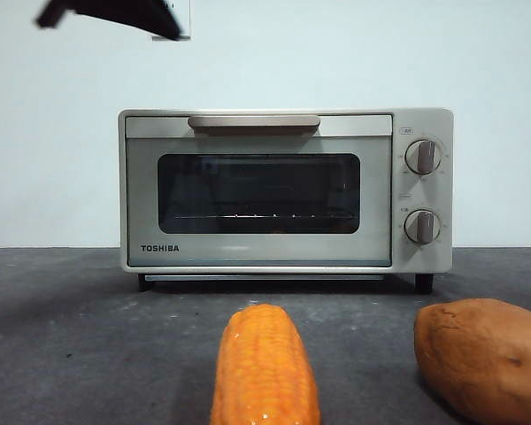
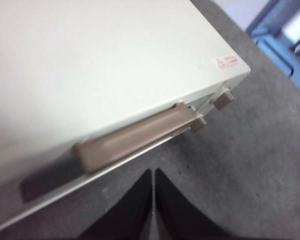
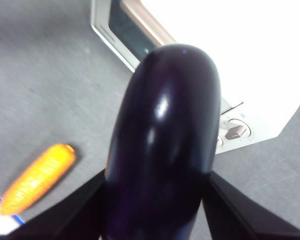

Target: Take the eggplant from the table,put the eggplant in the oven

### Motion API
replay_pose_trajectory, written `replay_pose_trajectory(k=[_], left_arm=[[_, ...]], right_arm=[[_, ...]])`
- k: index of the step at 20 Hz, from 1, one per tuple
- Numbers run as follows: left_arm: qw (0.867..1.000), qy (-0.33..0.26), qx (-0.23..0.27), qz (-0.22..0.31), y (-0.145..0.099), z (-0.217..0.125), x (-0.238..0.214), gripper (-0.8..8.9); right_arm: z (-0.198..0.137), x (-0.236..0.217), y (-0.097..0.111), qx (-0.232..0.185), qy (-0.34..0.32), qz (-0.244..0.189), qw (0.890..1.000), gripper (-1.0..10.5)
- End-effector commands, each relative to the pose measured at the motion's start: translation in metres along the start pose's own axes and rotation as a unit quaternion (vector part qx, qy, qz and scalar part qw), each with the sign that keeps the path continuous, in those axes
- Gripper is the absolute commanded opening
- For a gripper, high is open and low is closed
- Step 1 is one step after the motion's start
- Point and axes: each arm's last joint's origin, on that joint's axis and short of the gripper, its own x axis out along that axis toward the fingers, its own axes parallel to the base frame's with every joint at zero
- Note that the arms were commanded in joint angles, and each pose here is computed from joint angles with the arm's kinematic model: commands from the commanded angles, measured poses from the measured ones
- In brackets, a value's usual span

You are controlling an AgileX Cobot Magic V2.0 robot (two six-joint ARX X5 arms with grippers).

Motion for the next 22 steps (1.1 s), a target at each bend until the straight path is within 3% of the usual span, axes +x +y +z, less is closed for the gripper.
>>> replay_pose_trajectory(k=[1,5,10,15,17,19,22], left_arm=[[0.999,0.026,0.042,0.006,-0.006,0.017,0.026,0.06],[0.994,0.073,0.074,0.023,-0.011,0.024,0.067,0.06],[0.987,0.107,0.102,0.070,-0.004,0.014,0.098,0.06],[0.979,0.161,0.101,0.067,-0.005,0.001,0.103,0.06],[0.975,0.195,0.096,0.038,-0.012,-0.006,0.103,0.06],[0.966,0.246,0.083,0.006,-0.020,-0.017,0.100,0.06],[0.937,0.337,0.094,-0.021,-0.037,-0.036,0.093,0.06]], right_arm=[[-0.013,-0.020,-0.008,0.006,0.001,0.004,1.000,1.9],[-0.029,-0.046,-0.022,0.041,-0.039,0.010,0.998,1.9],[-0.041,-0.064,-0.032,0.054,-0.068,0.015,0.996,1.9],[-0.043,-0.066,-0.033,0.054,-0.070,0.015,0.996,1.9],[-0.042,-0.065,-0.033,0.052,-0.070,0.015,0.996,1.9],[-0.042,-0.065,-0.033,0.050,-0.069,0.015,0.996,1.9],[-0.043,-0.062,-0.032,0.047,-0.064,0.014,0.997,1.9]])
